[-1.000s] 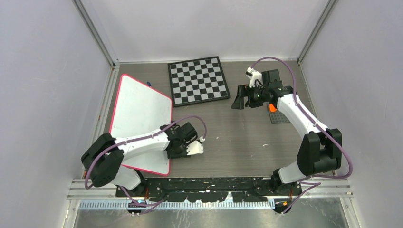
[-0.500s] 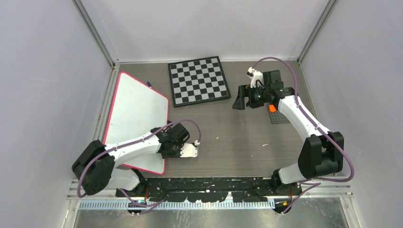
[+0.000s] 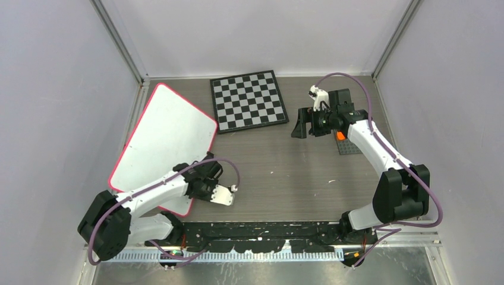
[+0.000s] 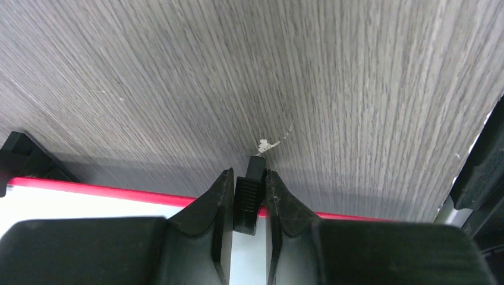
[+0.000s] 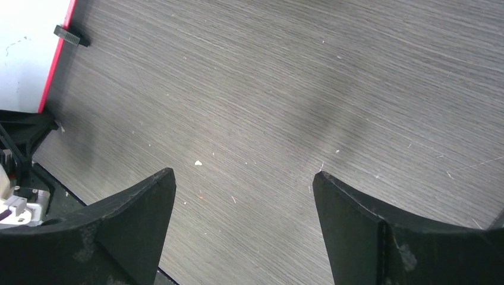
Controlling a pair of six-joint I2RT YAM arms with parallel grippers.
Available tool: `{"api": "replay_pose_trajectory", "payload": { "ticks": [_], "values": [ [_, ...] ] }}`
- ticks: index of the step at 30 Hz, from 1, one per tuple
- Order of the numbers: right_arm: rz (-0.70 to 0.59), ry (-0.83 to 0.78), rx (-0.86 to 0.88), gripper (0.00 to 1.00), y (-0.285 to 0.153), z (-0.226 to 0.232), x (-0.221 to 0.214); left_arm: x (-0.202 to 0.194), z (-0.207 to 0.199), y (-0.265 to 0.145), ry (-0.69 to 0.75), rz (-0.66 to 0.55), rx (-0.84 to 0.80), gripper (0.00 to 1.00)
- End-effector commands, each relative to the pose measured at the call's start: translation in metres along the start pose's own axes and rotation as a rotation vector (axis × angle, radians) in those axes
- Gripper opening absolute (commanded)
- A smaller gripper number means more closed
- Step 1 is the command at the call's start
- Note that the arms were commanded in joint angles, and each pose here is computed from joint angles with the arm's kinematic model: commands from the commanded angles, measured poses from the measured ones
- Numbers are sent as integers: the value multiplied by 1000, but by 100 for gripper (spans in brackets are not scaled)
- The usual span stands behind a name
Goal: Write a sentence on the whiteboard
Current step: Move the whiteboard stand to the center of the board.
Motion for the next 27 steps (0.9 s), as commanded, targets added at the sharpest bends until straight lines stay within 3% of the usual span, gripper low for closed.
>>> {"api": "replay_pose_trajectory", "payload": {
  "ticks": [1,14,27],
  "values": [
    [-49,-38,1,89,-10,6,5,-20,-16,-6,70,118,-89,0],
    [-41,-29,-5,89,-6,4,7,-8,-7,-15,214,118,-33,0],
    [-44,-30,-27,89,-7,1,5,41,3,-13,301,98,-8,0]
  ]
}}
Point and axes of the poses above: each gripper's point midway between its finger pads, its own y axis out along the fingers, its own z axis along the line the jaws close on, x = y × z, the point moved 7 cm from there along -y, back along the fingers, and after that the axes turned 13 degrees about y, right-handed, at the moved point
